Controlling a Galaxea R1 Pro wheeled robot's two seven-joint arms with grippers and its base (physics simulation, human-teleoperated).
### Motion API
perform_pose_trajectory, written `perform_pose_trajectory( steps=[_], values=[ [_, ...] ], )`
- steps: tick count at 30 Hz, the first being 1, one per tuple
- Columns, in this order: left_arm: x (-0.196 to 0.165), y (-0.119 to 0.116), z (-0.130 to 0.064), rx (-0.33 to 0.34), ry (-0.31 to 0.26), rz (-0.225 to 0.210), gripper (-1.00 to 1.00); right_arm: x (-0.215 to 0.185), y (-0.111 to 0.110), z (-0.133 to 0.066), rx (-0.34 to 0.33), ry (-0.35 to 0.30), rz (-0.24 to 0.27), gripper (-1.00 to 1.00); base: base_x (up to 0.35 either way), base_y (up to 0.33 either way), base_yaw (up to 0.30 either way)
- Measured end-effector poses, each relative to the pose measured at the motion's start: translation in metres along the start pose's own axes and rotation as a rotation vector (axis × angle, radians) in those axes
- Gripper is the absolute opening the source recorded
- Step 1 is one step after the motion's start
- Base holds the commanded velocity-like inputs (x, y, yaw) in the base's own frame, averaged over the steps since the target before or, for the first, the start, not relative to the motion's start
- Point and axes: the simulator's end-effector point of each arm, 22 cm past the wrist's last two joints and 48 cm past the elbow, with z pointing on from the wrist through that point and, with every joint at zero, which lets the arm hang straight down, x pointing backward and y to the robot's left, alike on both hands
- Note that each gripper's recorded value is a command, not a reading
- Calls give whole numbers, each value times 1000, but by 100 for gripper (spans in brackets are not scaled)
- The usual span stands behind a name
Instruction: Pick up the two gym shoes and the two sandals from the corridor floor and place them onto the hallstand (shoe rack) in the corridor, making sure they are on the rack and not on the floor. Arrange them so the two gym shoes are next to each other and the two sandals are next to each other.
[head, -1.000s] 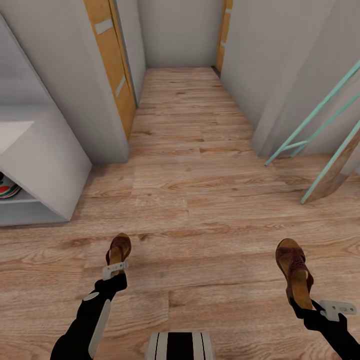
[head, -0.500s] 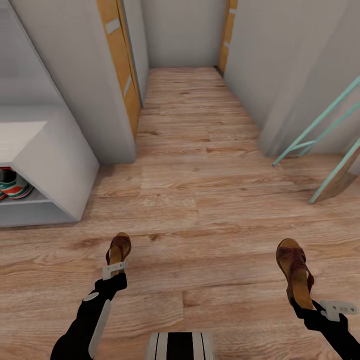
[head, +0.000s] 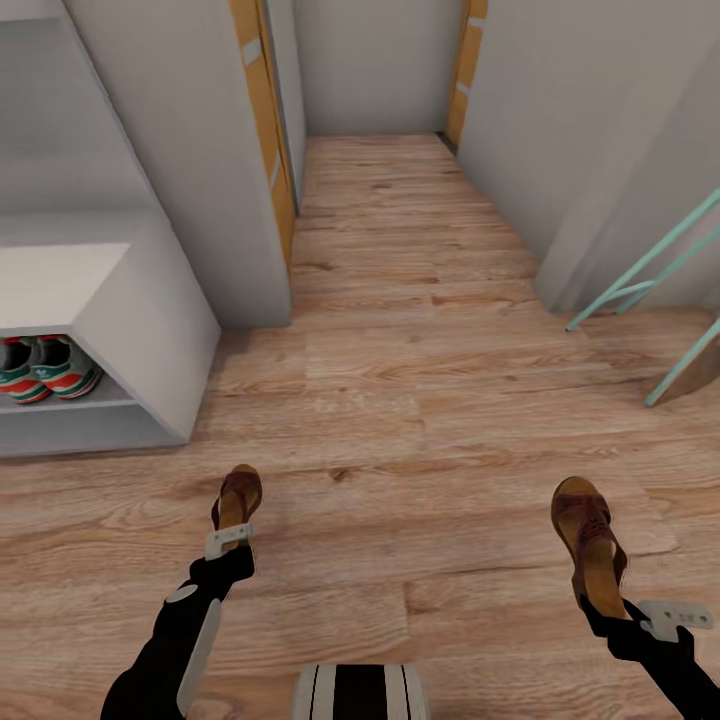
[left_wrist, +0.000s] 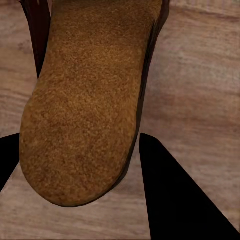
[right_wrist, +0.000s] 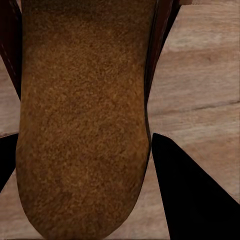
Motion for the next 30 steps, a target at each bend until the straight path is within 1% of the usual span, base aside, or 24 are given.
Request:
perform_pose_trajectory(
  steps=[22, 26, 30],
  values=[
    [-1, 3, 0, -5, -1, -3, -100, -1, -1, 0, 1, -3, -1, -100, 0, 277, 1],
    [-1, 3, 0, -5, -1, -3, -100, -2, 0, 0, 1, -3, -2, -100, 0, 277, 98],
    [-1, 3, 0, -5, -1, -3, -100, -1, 0, 0, 0, -3, -2, -100, 0, 277, 190]
  ],
)
